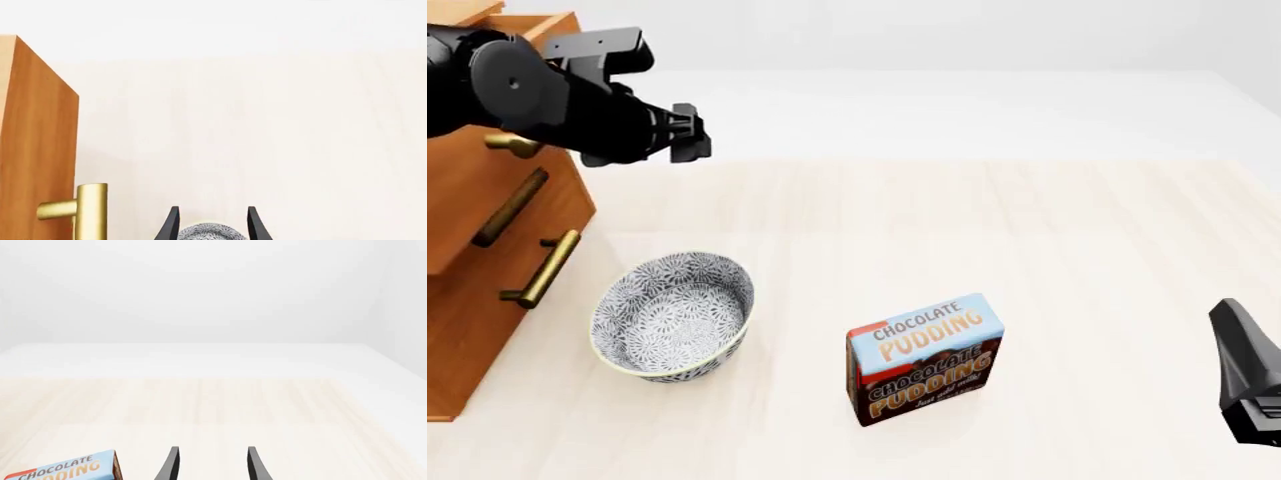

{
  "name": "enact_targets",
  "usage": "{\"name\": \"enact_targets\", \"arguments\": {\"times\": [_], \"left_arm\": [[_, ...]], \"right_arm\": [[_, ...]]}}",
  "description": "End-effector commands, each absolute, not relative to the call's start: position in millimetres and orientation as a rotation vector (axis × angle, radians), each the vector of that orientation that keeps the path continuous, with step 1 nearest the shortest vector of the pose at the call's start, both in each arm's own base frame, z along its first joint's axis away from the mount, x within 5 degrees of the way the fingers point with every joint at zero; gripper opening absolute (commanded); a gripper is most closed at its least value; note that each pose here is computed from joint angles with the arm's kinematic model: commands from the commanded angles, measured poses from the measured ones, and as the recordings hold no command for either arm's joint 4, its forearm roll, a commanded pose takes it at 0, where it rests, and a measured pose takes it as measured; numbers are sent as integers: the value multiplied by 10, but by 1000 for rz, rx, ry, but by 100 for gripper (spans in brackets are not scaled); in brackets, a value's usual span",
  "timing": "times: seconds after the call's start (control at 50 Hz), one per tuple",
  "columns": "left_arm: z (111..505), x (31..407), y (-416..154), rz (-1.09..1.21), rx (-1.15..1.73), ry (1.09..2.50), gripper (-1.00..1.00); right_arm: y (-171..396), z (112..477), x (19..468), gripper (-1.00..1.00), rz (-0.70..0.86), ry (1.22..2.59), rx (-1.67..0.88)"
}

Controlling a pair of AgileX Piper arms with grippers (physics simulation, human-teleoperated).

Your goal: Put the butter at the back in the top drawer of the cabinet and close it.

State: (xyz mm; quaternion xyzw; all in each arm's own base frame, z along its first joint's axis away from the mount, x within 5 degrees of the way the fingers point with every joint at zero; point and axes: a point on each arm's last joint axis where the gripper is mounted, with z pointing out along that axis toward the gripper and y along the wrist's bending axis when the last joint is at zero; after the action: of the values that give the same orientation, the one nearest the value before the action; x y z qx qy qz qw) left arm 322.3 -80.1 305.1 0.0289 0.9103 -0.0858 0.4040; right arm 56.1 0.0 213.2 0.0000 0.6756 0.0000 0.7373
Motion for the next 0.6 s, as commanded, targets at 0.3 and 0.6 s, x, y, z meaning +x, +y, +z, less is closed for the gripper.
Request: {"name": "enact_targets", "arguments": {"times": [0.3,0.6], "left_arm": [[3047,3177,-423,-150,-30,2299,100],[3136,3151,-208,-106,-83,2289,100]], "right_arm": [[0,2132,561,100,0,1484,0],[0,2132,561,100,0,1484,0]]}}
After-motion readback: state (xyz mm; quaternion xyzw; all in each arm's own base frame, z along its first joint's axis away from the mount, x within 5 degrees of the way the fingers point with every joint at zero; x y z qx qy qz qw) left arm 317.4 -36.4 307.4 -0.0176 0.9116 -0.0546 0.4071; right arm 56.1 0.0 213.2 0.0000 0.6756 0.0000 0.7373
